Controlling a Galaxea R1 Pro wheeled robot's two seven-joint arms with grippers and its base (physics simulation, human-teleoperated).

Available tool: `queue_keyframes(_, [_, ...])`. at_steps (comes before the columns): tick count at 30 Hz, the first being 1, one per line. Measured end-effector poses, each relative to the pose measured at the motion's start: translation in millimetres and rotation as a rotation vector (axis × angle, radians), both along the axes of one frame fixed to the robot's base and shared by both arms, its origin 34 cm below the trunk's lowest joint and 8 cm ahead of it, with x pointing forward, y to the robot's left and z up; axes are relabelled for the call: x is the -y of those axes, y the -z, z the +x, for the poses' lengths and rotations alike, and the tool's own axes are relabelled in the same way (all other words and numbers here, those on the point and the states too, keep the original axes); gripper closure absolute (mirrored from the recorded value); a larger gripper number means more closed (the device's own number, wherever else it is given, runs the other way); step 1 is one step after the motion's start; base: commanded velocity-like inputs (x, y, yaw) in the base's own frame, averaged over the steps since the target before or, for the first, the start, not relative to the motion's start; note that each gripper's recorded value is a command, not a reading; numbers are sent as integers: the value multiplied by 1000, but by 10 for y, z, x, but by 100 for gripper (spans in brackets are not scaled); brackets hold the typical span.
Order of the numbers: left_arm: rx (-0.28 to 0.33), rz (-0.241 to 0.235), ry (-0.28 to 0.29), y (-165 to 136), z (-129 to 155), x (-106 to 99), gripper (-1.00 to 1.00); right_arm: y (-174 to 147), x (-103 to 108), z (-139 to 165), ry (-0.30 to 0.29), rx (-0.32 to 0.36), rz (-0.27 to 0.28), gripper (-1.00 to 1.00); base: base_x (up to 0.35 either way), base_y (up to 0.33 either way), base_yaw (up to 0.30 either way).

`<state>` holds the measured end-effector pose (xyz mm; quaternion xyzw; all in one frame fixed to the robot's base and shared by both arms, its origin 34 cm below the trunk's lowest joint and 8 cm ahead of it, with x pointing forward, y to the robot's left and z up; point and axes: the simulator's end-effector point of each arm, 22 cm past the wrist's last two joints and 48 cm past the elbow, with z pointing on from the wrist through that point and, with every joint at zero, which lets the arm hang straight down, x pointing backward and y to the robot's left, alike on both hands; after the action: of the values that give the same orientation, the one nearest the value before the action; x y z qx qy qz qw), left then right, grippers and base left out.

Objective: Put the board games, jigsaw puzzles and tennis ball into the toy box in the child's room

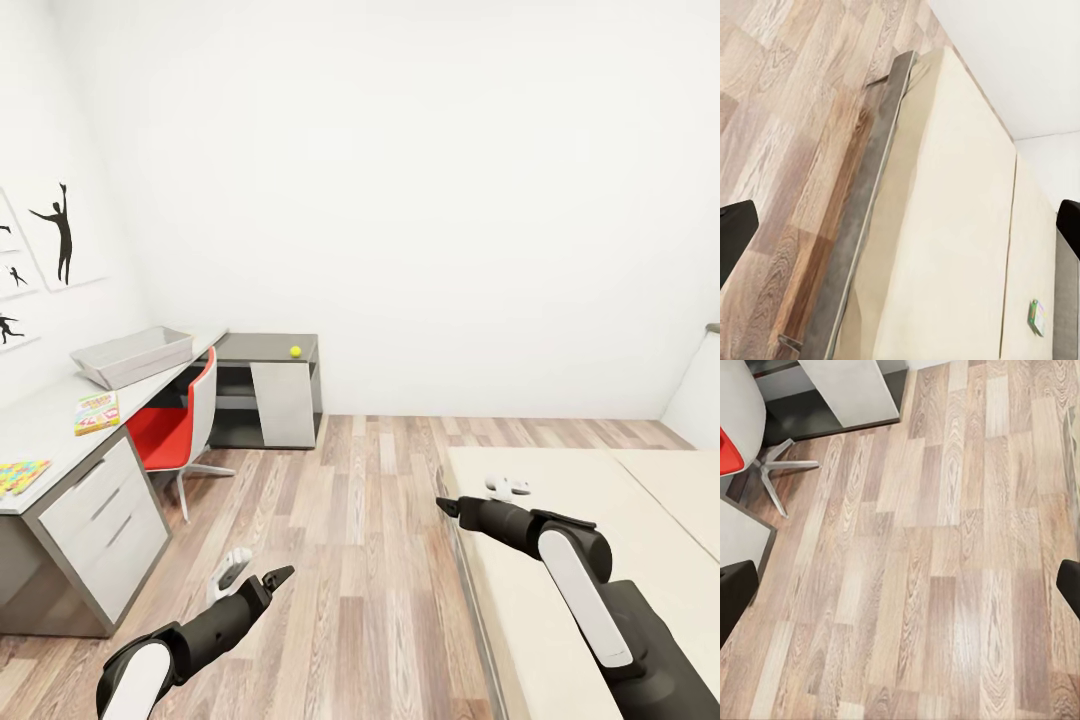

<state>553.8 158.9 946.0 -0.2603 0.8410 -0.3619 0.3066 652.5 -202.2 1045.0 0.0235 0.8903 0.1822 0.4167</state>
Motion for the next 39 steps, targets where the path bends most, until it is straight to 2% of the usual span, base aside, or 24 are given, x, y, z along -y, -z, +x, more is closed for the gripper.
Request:
queue_keyframes(15, [-1, 1, -1, 4, -1, -1, -100, 20, 13, -7, 1, -4, 0, -100, 0, -54, 2])
queue_keyframes(39, [-2, 2, 0, 9, -1, -2, -100, 22, 20, -6, 4, -5, -1, -100, 0, -243, 0])
